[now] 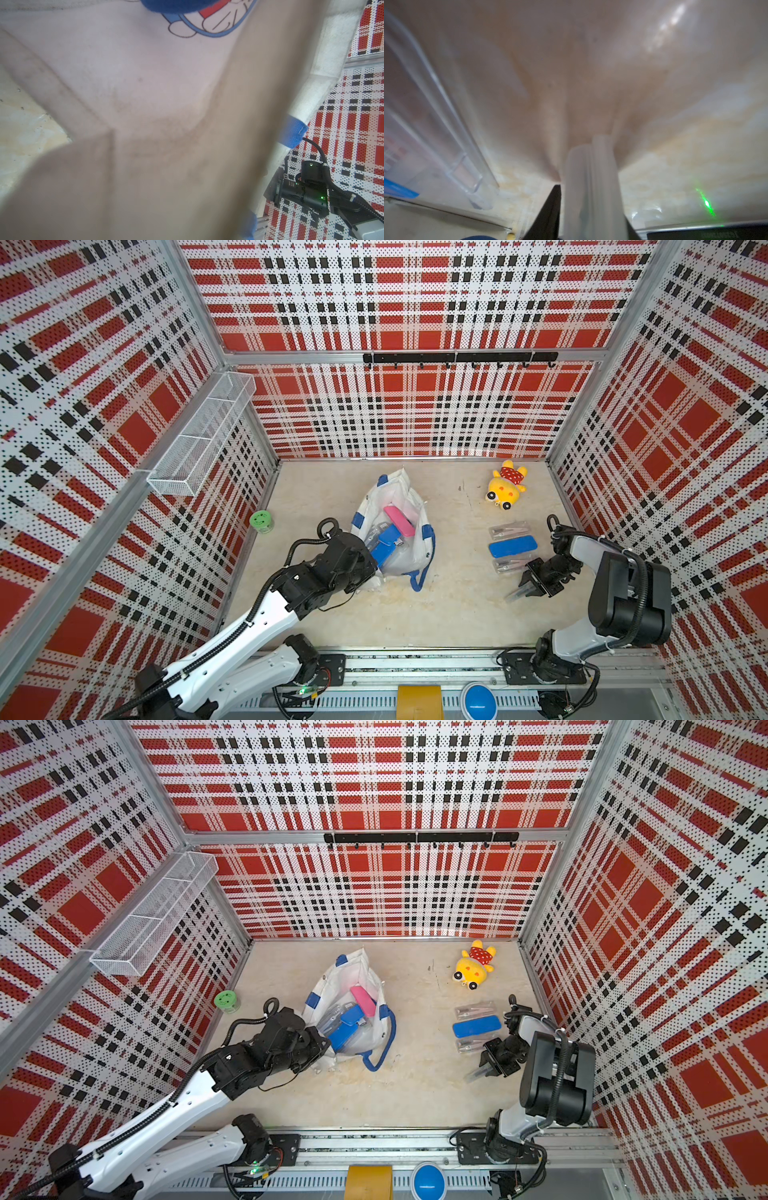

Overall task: Take out the compass set from the canvas bag
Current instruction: Place the compass set at the center of the board, then pick up the compass set from the canvas bag.

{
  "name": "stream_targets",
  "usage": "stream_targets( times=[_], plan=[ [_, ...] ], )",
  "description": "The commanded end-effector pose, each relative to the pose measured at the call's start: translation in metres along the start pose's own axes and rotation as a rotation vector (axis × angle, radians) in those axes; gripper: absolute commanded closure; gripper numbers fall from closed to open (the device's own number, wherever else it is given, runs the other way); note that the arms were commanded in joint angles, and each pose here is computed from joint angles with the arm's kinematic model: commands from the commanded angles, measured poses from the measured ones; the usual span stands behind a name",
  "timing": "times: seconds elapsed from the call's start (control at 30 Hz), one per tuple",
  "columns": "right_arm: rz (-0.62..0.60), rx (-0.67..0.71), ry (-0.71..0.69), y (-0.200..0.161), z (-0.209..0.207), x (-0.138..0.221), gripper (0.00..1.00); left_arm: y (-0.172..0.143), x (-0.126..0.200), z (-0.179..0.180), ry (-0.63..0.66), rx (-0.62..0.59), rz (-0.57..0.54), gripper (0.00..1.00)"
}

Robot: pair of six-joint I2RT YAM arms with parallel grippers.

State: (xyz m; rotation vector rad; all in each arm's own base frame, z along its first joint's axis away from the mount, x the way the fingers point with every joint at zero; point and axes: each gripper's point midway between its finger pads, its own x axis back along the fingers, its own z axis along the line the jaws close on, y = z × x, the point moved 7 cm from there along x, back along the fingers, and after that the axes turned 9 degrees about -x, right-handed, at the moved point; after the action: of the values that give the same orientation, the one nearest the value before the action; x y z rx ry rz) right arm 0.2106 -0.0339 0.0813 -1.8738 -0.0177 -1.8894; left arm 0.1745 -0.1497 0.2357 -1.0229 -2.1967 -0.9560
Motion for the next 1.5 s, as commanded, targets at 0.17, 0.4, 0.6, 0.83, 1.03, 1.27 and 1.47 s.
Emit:
stream_targets(
  times=[0.17, 0.4, 0.6, 0.83, 1.03, 1.27, 1.47],
  plan=[
    [-0.057, 0.042, 0.087, 0.004, 0.014, 0.019, 0.46, 0.002, -0.006, -0.009, -0.022, -0.025, 0.012, 1.0],
    [-0.019, 0.027, 0.204, -0.007, 0.023, 0.031, 0.39, -0.001, -0.012, -0.018, -0.013, -0.057, 0.029, 1.0],
    [-0.018, 0.024, 0.245, -0.014, 0.026, 0.042, 0.37, -0.006, -0.015, -0.022, -0.018, -0.069, 0.032, 1.0],
    [-0.177, 0.235, 0.334, -0.036, 0.055, 0.099, 0.35, -0.011, -0.014, -0.019, -0.017, -0.065, 0.029, 1.0],
    [-0.345, 0.642, 0.46, -0.119, 0.112, 0.162, 0.34, -0.014, -0.013, -0.014, -0.009, -0.064, 0.03, 1.0],
    [-0.33, 1.005, 0.572, -0.238, 0.155, 0.171, 0.45, -0.018, -0.013, -0.014, -0.001, -0.078, 0.05, 1.0],
    [-0.246, 1.261, 0.566, -0.321, 0.174, 0.15, 0.56, -0.024, -0.014, -0.012, 0.007, -0.083, 0.061, 1.0]
  ],
)
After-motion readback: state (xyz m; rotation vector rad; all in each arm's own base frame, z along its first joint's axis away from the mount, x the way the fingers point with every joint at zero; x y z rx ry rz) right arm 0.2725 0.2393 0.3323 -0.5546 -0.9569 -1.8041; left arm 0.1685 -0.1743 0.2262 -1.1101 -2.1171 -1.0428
